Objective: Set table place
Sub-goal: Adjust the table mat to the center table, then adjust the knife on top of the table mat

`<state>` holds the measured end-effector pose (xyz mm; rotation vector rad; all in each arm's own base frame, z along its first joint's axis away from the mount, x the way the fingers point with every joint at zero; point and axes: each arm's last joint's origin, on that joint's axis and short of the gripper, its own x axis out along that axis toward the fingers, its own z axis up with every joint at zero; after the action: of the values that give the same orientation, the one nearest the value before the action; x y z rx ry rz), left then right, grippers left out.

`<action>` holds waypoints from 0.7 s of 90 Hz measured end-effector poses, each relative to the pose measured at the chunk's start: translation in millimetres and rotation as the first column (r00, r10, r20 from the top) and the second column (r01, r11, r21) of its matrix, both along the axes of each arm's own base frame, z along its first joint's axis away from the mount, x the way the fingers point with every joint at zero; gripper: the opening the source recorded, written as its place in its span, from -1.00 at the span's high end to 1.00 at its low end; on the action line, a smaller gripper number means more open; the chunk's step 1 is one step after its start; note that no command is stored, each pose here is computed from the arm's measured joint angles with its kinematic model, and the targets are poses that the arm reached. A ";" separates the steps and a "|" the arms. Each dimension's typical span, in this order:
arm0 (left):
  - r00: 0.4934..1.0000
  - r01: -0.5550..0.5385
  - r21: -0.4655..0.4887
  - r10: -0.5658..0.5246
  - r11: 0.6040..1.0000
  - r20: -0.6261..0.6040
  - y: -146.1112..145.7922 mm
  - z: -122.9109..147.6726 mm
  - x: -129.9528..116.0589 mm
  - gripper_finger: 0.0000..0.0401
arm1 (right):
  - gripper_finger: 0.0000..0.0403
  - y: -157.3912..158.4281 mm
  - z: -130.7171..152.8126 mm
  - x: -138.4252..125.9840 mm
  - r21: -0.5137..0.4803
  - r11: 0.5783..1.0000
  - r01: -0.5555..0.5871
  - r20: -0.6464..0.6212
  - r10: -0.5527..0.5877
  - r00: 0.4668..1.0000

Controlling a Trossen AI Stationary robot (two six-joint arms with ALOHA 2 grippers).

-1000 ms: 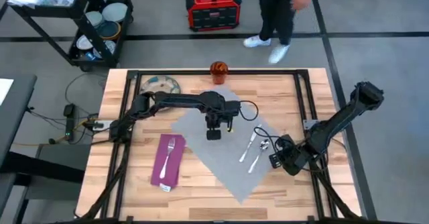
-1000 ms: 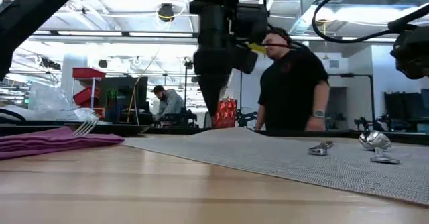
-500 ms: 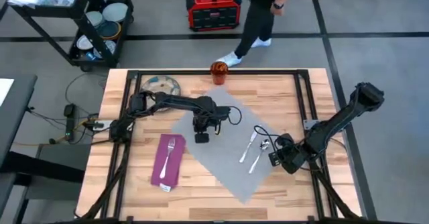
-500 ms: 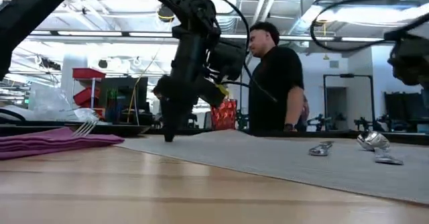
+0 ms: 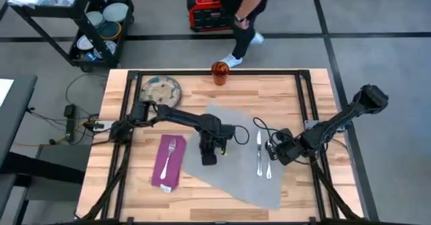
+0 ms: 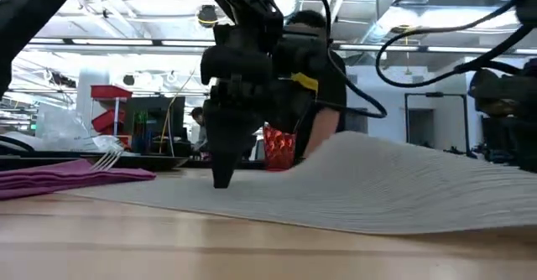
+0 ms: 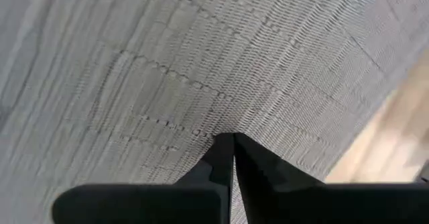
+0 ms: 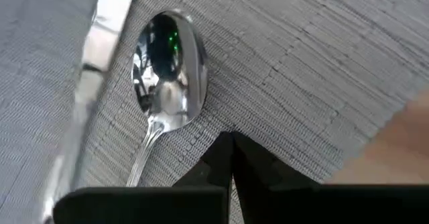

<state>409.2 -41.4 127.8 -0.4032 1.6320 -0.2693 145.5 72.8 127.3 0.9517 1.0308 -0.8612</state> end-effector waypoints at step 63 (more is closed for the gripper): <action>0.994 -0.072 -0.192 0.086 0.979 0.064 -10.0 26.2 3.6 1.00 | 1.00 -9.1 37.6 2.6 -0.054 0.996 -0.070 0.101 0.075 0.992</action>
<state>412.8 -51.3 154.0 -0.5953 1.5206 -0.3770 148.1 63.8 165.0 0.9018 0.9456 -0.7665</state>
